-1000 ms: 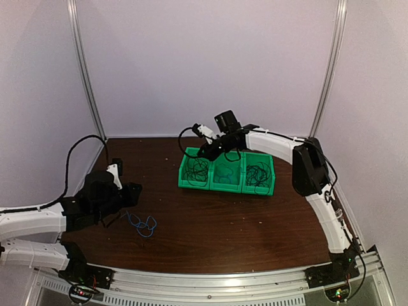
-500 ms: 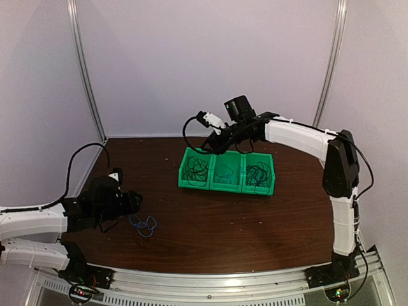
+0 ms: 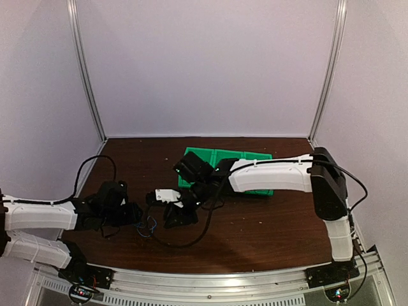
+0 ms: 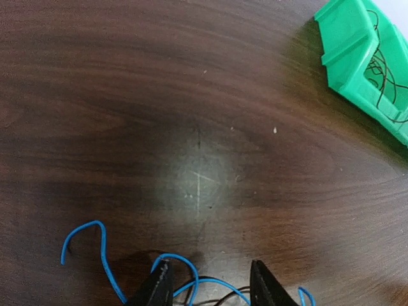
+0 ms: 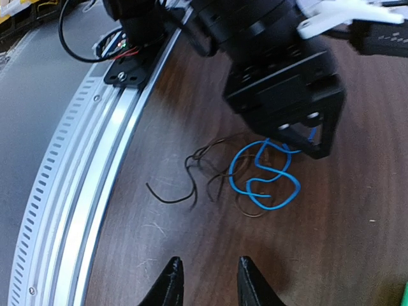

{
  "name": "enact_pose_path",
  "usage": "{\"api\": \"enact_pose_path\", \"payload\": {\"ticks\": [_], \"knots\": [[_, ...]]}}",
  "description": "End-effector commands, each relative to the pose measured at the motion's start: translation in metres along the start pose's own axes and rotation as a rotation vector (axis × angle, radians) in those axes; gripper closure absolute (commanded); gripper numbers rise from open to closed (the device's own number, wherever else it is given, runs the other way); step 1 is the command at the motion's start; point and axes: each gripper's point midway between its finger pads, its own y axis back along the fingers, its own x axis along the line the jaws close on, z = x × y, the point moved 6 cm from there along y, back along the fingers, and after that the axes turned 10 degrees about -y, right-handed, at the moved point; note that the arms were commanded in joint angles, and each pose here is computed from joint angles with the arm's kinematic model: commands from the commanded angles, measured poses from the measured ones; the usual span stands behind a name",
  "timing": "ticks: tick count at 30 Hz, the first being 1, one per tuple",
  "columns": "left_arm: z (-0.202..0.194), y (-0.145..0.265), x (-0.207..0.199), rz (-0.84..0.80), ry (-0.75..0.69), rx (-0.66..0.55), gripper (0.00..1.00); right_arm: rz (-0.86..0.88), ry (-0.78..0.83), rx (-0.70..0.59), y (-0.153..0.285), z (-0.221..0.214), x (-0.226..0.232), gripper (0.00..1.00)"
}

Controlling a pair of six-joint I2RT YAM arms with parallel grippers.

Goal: Untangle the cables

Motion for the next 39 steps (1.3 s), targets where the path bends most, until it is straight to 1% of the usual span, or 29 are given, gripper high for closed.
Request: {"api": "enact_pose_path", "payload": {"ticks": [1,3,6,8,10,12,16,21,23,26,27,29,30,32,34,35,36,39], "knots": [[-0.012,-0.005,0.01,0.015,0.072,0.057,0.6,0.048,0.014,0.023,-0.027,-0.008,0.007,0.69],[-0.014,-0.006,0.014,0.024,0.083,0.067,0.61,0.002,-0.01,0.022,-0.039,-0.008,0.002,0.64],[-0.013,-0.004,0.015,0.02,0.081,0.063,0.61,-0.06,-0.057,0.012,-0.052,-0.008,-0.012,0.59],[-0.012,-0.002,0.014,0.012,0.075,0.05,0.61,-0.093,-0.074,0.001,-0.057,-0.008,-0.02,0.55],[-0.008,0.002,0.013,-0.003,0.072,0.025,0.61,-0.112,-0.097,-0.015,-0.062,-0.007,-0.028,0.51],[-0.003,0.007,0.012,-0.014,0.07,-0.005,0.61,-0.093,-0.127,-0.036,-0.067,-0.005,-0.034,0.47],[0.003,0.015,0.013,-0.01,0.073,-0.036,0.61,-0.049,-0.218,-0.105,-0.073,0.002,-0.048,0.45],[0.004,0.021,0.014,-0.011,0.083,-0.05,0.61,0.004,-0.285,-0.156,-0.081,0.004,-0.061,0.45],[0.005,0.023,0.015,-0.013,0.084,-0.056,0.61,0.027,-0.294,-0.158,-0.086,0.003,-0.062,0.51],[0.007,0.027,0.015,-0.019,0.083,-0.065,0.61,0.021,-0.307,-0.167,-0.089,0.001,-0.066,0.52],[0.008,0.029,0.014,-0.024,0.084,-0.068,0.61,0.022,-0.303,-0.175,-0.089,0.002,-0.067,0.57],[0.009,0.032,0.013,-0.038,0.082,-0.069,0.61,0.031,-0.308,-0.187,-0.088,0.004,-0.07,0.73],[0.008,0.033,0.012,-0.048,0.081,-0.069,0.61,0.037,-0.314,-0.196,-0.086,0.006,-0.072,0.8],[0.006,0.035,0.009,-0.082,0.074,-0.06,0.6,0.043,-0.32,-0.215,-0.079,0.011,-0.075,0.9],[0.003,0.035,0.005,-0.133,0.059,-0.044,0.53,0.041,-0.311,-0.234,-0.068,0.018,-0.074,0.98],[0.0,0.035,0.002,-0.158,0.054,-0.034,0.49,0.032,-0.303,-0.253,-0.058,0.025,-0.075,1.0],[-0.001,0.034,0.001,-0.176,0.052,-0.026,0.46,0.021,-0.302,-0.266,-0.05,0.028,-0.076,1.0],[-0.009,0.035,-0.001,-0.219,0.052,0.004,0.46,-0.017,-0.314,-0.305,-0.026,0.034,-0.082,1.0]]}}
